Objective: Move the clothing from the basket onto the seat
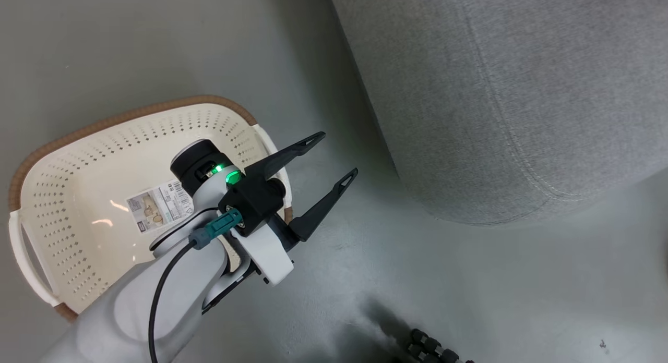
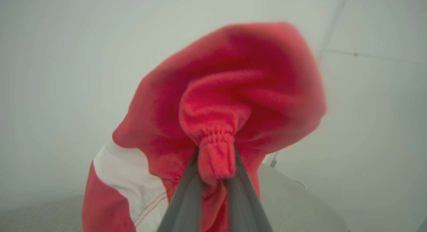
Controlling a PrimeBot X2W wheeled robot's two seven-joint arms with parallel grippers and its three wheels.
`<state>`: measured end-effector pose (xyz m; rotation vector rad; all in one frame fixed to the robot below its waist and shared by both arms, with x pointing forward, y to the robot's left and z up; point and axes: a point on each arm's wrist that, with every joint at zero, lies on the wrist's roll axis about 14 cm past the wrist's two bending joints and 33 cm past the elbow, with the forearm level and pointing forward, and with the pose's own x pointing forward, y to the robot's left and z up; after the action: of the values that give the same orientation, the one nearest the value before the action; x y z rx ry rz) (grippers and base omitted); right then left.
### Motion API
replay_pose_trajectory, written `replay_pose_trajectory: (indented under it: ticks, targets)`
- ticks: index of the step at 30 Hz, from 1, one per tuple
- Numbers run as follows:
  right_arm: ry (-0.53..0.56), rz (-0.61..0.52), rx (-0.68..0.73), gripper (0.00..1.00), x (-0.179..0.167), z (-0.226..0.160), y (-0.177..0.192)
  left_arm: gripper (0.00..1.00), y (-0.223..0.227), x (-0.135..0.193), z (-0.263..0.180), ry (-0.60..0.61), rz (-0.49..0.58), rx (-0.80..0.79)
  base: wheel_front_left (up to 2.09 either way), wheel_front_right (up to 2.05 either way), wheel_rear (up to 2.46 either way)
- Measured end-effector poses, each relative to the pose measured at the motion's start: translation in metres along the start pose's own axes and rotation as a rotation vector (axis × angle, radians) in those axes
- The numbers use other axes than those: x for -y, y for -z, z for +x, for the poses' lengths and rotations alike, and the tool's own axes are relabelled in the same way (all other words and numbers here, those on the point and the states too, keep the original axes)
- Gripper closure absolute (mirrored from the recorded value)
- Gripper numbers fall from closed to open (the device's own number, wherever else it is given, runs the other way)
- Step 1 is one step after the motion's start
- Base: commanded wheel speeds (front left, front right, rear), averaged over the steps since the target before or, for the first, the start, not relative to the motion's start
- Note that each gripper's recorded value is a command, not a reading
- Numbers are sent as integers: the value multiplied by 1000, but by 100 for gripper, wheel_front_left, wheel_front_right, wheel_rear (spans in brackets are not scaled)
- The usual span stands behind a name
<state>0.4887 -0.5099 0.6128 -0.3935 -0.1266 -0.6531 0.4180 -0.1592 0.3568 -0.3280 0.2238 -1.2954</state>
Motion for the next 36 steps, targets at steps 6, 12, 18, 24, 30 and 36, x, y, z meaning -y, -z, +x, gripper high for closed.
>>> replay_pose_trajectory:
  ticks: [6, 12, 18, 24, 30, 36]
  targets:
    - [48, -1, -71, 100, -8, 22, 25, 0, 14, -18, -16, -55, -24, -23, 0, 0, 0]
    - [126, 92, -124, 100, -23, 25, 58, 0, 27, -33, -35, -117, -44, -53, 0, 0, 0]
    - [55, 231, -335, 100, -100, -4, 134, 0, 33, -34, -48, -154, -83, -69, 0, 0, 0]
    - [-3, 259, -406, 100, -131, -20, 161, 0, 34, -37, -57, -192, -112, -77, 0, 0, 0]
    - [-91, 274, -420, 0, -160, -36, 165, 0, 26, -37, -60, -218, -104, -70, 0, 0, 0]
    - [-189, 256, -445, 0, -173, -63, 165, 0, 0, -33, -56, -239, -82, -25, 0, 0, 0]
